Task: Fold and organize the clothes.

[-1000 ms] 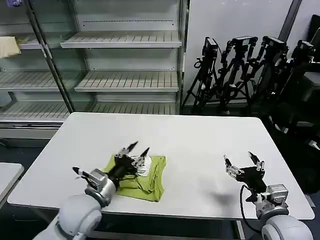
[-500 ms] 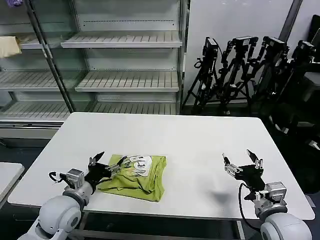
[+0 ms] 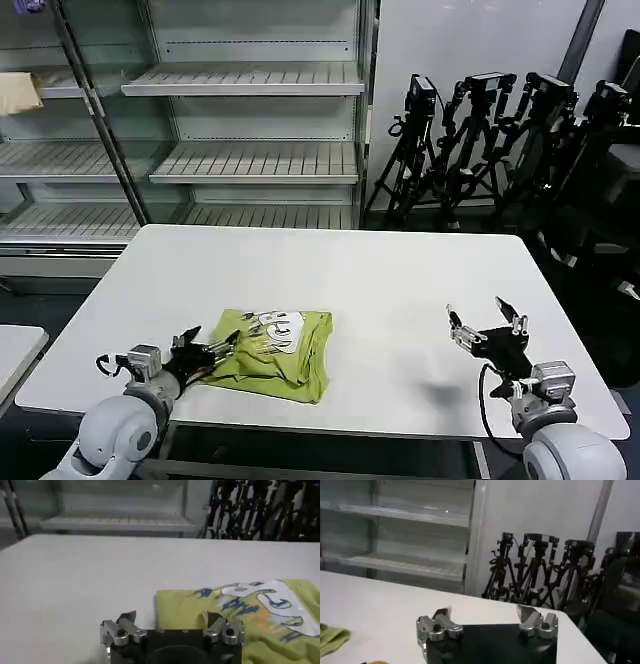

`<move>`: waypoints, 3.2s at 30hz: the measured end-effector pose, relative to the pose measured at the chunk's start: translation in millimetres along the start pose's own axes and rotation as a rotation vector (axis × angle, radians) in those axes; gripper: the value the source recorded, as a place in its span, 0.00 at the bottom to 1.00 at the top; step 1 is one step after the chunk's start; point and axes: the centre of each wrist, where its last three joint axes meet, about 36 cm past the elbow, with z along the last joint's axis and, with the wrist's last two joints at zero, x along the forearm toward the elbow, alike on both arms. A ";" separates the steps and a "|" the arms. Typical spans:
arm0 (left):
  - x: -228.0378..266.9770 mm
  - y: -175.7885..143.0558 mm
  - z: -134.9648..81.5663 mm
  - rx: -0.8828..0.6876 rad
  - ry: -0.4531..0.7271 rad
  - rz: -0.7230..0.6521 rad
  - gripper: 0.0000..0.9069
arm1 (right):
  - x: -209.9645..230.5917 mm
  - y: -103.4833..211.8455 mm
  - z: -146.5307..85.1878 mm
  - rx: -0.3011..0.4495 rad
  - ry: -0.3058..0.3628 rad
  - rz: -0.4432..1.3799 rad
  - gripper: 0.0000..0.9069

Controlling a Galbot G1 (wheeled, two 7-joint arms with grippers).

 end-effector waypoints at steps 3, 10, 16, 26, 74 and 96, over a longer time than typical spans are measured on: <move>-3.3 0.5 2.6 0.012 0.011 0.001 0.31 | -1.4 -0.4 -0.3 0.000 -0.001 0.001 1.00; -6.9 2.8 7.9 0.028 0.028 -0.007 0.01 | -5.3 1.2 -0.8 -0.004 -0.003 -0.002 1.00; -5.0 -0.2 10.7 0.039 0.034 0.006 0.01 | -6.9 2.6 -2.9 -0.007 -0.010 -0.006 1.00; -7.1 -8.0 11.7 0.055 0.030 0.038 0.01 | -6.9 4.2 -4.8 -0.005 -0.004 -0.013 1.00; 64.6 -48.7 -0.6 -0.580 -0.164 -0.267 0.02 | -6.0 10.1 -7.5 0.004 -0.015 -0.036 1.00; 23.0 -137.6 -5.4 -0.432 -0.246 -0.083 0.02 | 2.4 4.8 -19.4 0.019 -0.040 -0.009 1.00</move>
